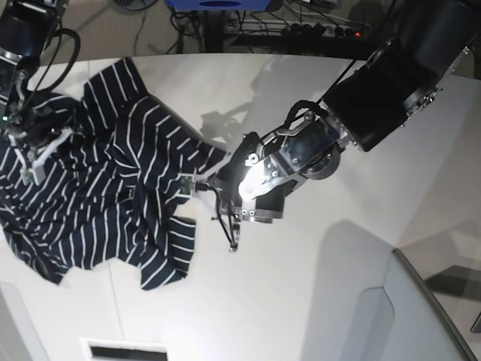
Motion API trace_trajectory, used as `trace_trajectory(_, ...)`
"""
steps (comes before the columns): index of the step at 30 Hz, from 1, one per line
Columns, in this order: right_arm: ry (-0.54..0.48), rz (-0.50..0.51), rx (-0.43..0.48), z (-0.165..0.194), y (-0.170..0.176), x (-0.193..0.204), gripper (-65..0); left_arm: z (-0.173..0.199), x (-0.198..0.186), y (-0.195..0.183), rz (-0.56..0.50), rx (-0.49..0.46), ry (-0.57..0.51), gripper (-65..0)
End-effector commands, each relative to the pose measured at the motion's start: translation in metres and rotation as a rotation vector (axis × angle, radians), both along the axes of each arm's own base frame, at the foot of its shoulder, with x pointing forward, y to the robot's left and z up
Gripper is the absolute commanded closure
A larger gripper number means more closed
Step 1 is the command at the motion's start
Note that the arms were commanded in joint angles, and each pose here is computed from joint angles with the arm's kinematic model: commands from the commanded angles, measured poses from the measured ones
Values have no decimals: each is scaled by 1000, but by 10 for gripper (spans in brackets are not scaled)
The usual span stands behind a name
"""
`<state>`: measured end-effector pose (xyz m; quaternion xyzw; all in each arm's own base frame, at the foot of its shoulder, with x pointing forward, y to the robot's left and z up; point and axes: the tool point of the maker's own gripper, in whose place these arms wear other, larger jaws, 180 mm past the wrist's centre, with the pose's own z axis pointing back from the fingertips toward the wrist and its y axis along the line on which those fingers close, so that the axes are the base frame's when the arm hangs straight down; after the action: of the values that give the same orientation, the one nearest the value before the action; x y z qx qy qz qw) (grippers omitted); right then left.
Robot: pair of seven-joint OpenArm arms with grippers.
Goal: Layout the t-shirt on the table in an organized manner, then fold the t-shirt properly
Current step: 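Pull the grasped shirt edge away from the right gripper with the left gripper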
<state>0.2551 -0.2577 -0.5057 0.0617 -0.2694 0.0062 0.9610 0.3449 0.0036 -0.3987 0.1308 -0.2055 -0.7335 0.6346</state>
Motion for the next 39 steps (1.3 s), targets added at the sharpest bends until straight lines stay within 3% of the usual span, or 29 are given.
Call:
trace_trajectory(1,151,43,-21,-20,4,-32,-6,21,22,23,51,44,-101,0)
trace_trajectory(5,148,43,-23,-20,3,-32,-6,51,31,57,106,107,-263,0)
trace_trajectory(9,145,43,-24,-19,3,-30,-6,30,11,97,128,239,-269,0)
trace_trajectory(16,142,46,-20,-18,5,-28,-6,-12,-51,127,78,462,-254,0)
trace_trajectory(19,140,46,-20,-18,5,-28,-6,-20,-65,138,123,468,-227,0)
trace_trajectory(24,141,47,-26,-17,2,-28,-6,-11,-58,174,336,429,-267,0)
trace_trajectory(30,143,46,-53,-14,-12,-28,-6,-20,-83,212,458,457,-212,0)
trace_trajectory(35,146,44,-56,-14,-14,-29,-6,-46,-127,208,528,428,-94,0)
trace_trajectory(39,142,46,-59,-13,-14,-27,-6,-56,-142,197,543,401,-51,0)
